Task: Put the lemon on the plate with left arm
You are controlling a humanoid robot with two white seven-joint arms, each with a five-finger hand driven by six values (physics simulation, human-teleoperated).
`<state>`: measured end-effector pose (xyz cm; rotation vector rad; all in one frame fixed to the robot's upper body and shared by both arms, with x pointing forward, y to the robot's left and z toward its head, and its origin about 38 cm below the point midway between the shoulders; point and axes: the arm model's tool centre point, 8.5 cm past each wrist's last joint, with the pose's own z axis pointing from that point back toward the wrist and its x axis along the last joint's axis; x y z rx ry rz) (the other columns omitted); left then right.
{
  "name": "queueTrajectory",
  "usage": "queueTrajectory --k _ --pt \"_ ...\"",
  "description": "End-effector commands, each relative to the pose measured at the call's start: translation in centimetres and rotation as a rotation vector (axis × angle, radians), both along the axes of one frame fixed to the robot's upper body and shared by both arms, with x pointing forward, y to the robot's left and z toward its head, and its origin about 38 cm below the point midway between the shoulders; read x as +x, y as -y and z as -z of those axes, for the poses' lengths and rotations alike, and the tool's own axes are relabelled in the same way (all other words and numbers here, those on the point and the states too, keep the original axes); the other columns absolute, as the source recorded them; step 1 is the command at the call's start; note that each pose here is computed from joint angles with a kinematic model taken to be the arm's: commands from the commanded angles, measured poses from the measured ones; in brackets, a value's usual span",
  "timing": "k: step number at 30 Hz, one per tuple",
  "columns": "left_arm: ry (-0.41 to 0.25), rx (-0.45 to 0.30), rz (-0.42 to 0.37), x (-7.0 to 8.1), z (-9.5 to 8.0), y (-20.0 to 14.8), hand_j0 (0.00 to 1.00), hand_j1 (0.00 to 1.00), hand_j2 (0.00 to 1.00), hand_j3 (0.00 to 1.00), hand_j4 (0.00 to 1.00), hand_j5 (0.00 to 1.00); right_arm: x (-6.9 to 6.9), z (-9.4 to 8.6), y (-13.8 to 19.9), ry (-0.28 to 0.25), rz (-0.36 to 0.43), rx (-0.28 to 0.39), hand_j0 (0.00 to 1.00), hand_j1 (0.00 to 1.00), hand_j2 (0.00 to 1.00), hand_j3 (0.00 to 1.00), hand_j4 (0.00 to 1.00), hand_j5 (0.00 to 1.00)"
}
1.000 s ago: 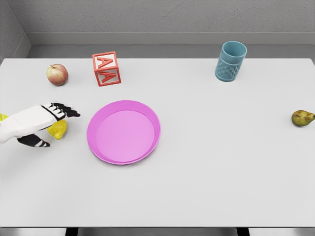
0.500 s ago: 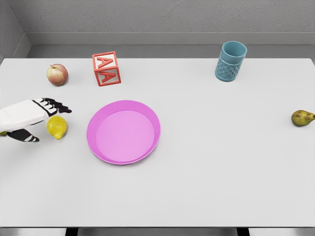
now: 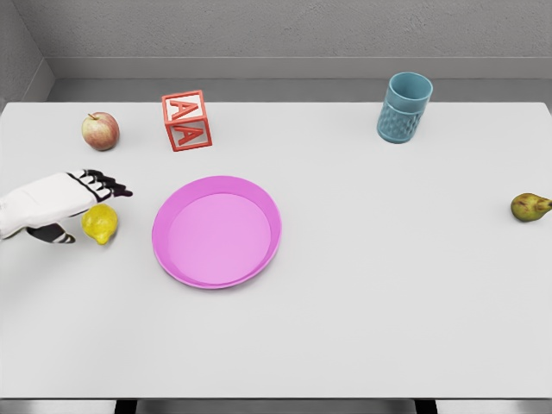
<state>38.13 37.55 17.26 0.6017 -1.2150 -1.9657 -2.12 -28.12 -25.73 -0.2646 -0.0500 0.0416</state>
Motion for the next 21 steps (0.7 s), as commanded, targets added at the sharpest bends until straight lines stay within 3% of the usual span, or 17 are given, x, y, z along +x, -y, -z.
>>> queueTrajectory --k 1,18,21 --pt "0.0 0.001 -0.001 0.1 0.4 0.4 1.0 1.0 1.0 1.0 1.0 1.0 0.0 0.0 0.0 0.0 0.001 0.0 1.0 1.0 1.0 1.0 1.0 1.0" --pt "-0.042 0.053 -0.011 0.2 2.1 0.1 1.0 1.0 1.0 1.0 1.0 1.0 0.0 0.0 0.0 0.0 0.0 0.0 1.0 1.0 1.0 1.0 1.0 1.0" --pt "-0.042 0.061 -0.012 0.2 2.2 0.1 0.9 0.9 0.9 0.9 0.9 0.9 0.0 0.0 0.0 0.0 0.001 0.0 1.0 1.0 1.0 1.0 1.0 1.0"
